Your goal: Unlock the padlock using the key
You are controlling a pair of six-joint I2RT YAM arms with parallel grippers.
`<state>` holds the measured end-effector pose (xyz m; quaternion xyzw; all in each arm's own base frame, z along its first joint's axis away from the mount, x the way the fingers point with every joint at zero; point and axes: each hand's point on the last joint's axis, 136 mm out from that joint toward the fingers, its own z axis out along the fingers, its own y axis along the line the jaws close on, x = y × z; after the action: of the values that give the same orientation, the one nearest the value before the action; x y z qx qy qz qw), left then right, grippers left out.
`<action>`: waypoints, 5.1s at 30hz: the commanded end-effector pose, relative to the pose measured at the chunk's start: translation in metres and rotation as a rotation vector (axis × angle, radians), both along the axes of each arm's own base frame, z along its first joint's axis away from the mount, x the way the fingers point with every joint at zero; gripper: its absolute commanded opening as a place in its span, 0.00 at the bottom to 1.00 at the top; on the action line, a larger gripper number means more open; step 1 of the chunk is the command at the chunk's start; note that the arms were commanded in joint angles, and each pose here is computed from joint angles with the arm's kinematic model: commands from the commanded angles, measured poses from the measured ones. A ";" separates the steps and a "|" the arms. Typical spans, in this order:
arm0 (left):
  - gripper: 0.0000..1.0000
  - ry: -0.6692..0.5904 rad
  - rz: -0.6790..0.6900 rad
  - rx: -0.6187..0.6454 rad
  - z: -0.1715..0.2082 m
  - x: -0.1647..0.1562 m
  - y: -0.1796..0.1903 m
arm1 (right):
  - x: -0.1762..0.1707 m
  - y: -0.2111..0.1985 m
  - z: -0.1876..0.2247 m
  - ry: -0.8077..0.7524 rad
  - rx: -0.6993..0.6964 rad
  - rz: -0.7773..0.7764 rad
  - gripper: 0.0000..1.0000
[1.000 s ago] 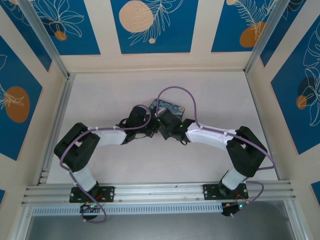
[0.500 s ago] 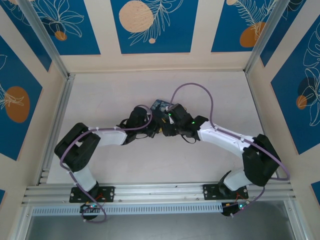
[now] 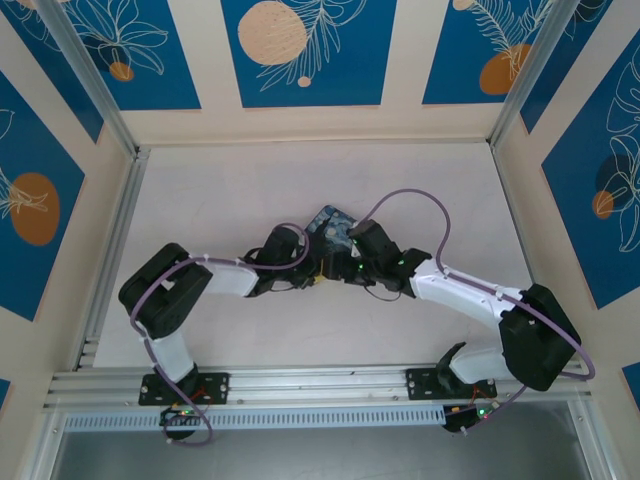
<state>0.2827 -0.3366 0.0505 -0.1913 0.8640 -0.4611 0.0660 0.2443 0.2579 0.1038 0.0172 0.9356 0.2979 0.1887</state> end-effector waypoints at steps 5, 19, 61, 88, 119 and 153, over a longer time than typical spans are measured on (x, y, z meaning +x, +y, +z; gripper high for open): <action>0.76 -0.052 0.036 0.082 0.010 -0.009 0.025 | 0.002 0.001 -0.005 0.059 0.086 -0.117 0.57; 1.00 -0.174 0.146 0.246 0.066 0.003 0.079 | 0.076 -0.017 -0.005 0.052 0.098 -0.183 0.57; 1.00 -0.165 -0.041 0.303 0.055 0.115 0.072 | 0.098 0.016 -0.055 -0.068 0.089 0.107 0.48; 1.00 -0.194 -0.052 0.329 0.058 0.132 0.081 | 0.093 0.008 -0.075 -0.005 0.013 0.086 0.04; 1.00 -0.111 -0.189 0.603 -0.022 0.077 0.100 | 0.071 -0.025 -0.079 0.254 0.244 -0.287 0.00; 0.99 0.039 -0.187 0.632 -0.062 0.058 0.099 | 0.133 -0.080 -0.043 0.160 0.470 -0.519 0.00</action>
<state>0.4009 -0.2666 0.0651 -0.0817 0.9389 -0.2769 0.1876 0.3706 0.1868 0.0435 0.3501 0.8137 0.4365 0.1574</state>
